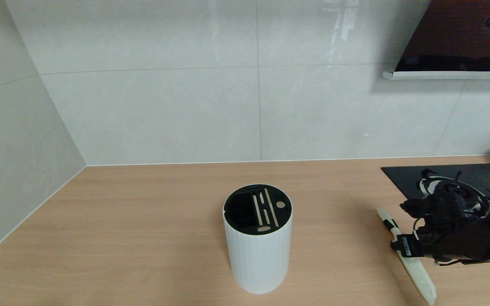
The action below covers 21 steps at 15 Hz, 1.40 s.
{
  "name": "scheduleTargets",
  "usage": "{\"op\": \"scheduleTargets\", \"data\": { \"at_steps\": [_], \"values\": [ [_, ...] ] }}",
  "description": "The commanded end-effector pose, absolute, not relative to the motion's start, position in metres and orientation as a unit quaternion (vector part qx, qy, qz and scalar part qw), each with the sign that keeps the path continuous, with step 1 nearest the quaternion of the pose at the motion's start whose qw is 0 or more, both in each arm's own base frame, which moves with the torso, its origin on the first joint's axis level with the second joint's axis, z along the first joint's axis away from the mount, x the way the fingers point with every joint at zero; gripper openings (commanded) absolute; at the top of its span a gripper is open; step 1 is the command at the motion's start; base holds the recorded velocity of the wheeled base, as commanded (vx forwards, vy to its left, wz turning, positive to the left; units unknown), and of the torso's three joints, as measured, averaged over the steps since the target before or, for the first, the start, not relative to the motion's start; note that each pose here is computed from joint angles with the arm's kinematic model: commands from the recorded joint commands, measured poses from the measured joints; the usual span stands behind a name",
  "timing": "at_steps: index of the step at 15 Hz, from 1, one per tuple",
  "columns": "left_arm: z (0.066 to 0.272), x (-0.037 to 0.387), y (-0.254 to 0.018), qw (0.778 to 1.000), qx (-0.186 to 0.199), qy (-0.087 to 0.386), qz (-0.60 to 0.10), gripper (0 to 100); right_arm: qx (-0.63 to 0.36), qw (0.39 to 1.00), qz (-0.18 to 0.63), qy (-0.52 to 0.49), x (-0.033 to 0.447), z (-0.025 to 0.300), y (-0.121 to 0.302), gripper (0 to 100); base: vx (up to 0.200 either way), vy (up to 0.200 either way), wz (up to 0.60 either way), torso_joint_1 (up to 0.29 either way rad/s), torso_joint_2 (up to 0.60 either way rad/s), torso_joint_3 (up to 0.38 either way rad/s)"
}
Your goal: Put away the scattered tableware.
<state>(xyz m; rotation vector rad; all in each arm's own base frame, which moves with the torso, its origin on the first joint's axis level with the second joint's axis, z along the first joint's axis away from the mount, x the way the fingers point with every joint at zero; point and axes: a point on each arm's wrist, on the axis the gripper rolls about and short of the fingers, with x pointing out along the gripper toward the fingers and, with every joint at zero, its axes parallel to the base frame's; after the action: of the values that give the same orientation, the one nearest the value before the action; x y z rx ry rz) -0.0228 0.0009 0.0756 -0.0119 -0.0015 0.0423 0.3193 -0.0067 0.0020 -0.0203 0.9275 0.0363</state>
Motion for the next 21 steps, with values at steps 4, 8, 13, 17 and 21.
{"op": "scheduleTargets", "data": {
  "at_steps": [4,8,13,17,21],
  "values": [
    [0.076,-0.023,0.001,1.000,-0.006,-0.001,0.021,100,-0.010,0.895,0.018,0.446,0.318,0.004,-0.006,0,0.000,0.000,0.00,0.000,0.00,0.000],
    [0.076,-0.023,0.001,1.000,-0.006,-0.001,0.021,100,0.007,0.925,0.010,0.380,0.307,0.053,-0.006,0,0.000,0.000,0.00,0.000,0.00,0.000],
    [0.076,-0.023,0.001,1.000,-0.004,-0.001,0.021,100,0.019,0.968,0.057,0.245,0.262,0.140,0.025,0,0.000,0.000,0.00,0.000,0.00,0.000],
    [0.078,-0.024,0.001,1.000,0.012,-0.007,0.016,100,-0.001,0.981,0.115,0.157,0.225,0.186,0.067,0,0.000,0.000,0.00,0.000,0.00,0.000],
    [0.151,-0.025,-0.003,0.996,0.008,-0.004,-0.089,100,-0.003,0.979,0.156,0.127,0.216,0.200,0.089,0,0.000,0.000,0.00,0.000,0.00,0.000]
  ]
}}
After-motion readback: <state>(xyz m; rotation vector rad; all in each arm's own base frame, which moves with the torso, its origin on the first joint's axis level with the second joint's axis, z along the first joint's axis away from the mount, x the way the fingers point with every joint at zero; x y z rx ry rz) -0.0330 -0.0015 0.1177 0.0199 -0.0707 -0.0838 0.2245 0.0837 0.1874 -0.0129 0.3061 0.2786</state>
